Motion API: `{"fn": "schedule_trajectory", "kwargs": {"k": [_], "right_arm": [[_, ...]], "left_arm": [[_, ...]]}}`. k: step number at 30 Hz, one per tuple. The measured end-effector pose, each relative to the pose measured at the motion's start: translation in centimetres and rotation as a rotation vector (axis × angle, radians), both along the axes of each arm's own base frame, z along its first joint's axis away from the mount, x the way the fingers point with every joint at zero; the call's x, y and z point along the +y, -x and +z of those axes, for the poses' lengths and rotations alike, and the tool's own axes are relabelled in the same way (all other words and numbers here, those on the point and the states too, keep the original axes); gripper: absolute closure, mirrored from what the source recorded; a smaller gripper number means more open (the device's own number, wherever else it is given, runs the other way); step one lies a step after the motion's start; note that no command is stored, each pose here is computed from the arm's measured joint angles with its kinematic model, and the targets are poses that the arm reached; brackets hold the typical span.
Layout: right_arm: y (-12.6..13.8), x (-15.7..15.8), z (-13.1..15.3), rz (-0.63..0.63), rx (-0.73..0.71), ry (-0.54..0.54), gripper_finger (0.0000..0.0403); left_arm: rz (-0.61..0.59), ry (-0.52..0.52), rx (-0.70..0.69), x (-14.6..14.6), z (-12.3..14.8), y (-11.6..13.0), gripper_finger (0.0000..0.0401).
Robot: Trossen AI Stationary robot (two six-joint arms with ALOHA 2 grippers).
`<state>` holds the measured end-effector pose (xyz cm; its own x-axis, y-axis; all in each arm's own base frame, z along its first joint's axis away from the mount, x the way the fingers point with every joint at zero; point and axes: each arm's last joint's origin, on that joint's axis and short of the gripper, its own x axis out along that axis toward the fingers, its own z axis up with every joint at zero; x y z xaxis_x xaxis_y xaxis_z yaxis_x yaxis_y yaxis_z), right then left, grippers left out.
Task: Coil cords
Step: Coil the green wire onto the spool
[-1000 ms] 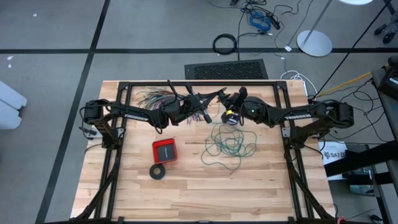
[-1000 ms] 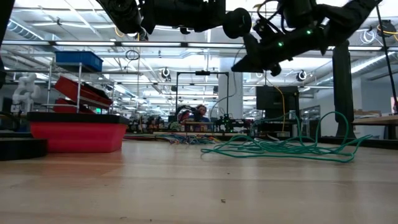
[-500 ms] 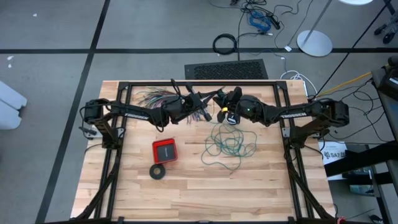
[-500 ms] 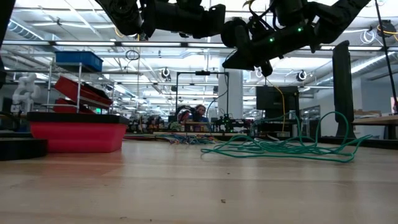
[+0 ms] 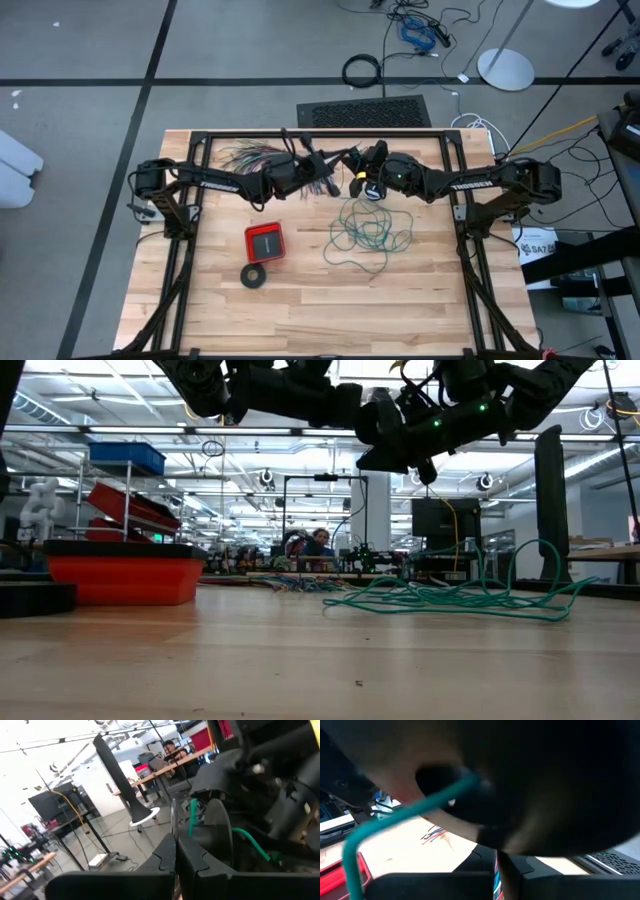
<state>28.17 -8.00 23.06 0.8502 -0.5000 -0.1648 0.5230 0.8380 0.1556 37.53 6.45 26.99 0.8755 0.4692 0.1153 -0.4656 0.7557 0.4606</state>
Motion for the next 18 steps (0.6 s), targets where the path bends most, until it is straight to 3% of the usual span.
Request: {"fn": "schedule_trajectory", "kwargs": {"k": [18], "right_arm": [[-0.10,0.25,-0.08,0.067,-0.017,-0.053,0.0403]], "left_arm": [[0.079,-0.288,0.222,0.10,-0.52,0.01,0.0401]]}}
